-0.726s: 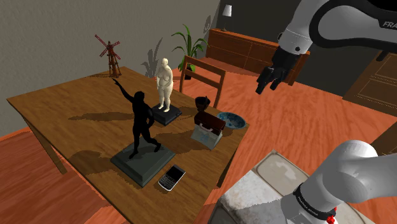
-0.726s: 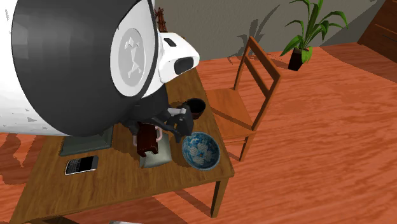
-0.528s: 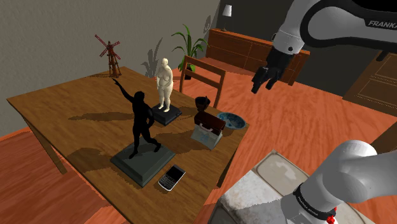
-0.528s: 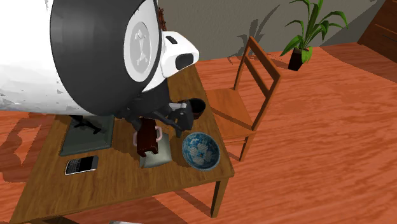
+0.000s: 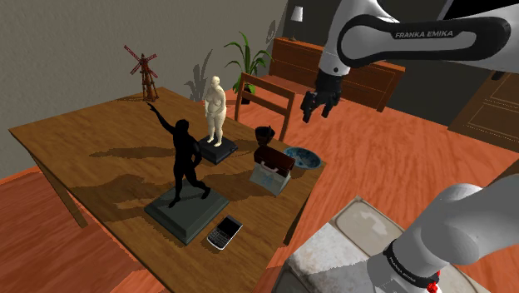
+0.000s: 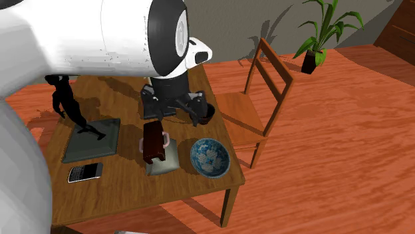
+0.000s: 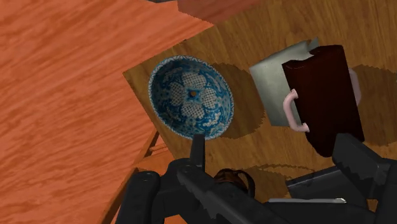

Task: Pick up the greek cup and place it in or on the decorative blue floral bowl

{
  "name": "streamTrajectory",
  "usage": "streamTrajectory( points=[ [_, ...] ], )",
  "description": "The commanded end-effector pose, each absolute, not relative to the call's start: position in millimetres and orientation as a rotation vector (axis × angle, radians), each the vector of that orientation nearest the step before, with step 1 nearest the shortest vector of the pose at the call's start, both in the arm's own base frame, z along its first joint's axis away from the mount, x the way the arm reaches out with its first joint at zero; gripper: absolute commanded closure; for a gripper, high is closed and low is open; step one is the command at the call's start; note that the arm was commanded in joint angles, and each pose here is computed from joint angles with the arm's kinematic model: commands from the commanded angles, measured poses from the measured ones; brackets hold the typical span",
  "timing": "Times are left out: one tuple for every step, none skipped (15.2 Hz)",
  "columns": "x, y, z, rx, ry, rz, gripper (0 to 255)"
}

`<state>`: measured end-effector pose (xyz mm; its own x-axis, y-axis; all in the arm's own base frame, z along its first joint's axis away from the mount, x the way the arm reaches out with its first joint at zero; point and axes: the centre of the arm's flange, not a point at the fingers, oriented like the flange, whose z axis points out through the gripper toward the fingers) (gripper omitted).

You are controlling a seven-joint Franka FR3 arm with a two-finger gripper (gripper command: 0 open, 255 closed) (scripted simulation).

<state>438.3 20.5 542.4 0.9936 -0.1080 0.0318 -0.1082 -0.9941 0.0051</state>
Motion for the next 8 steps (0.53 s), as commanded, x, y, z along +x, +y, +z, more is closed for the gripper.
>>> streamTrajectory(
  points=[
    [468.2,23.0,528.7,3.123,-0.175,0.017,0],
    [481.2,23.3,521.9,3.120,-0.177,0.002,0],
    [494.0,23.4,515.0,3.116,-0.179,-0.014,0],
    [506.8,23.5,508.0,3.113,-0.182,-0.029,0],
    [519.5,23.6,500.8,3.109,-0.184,-0.045,0],
    [532.1,23.7,493.5,3.106,-0.187,-0.060,0],
    [544.6,23.7,486.1,3.102,-0.189,-0.076,0],
    [557.1,23.6,478.6,3.098,-0.192,-0.091,0]
  ],
)
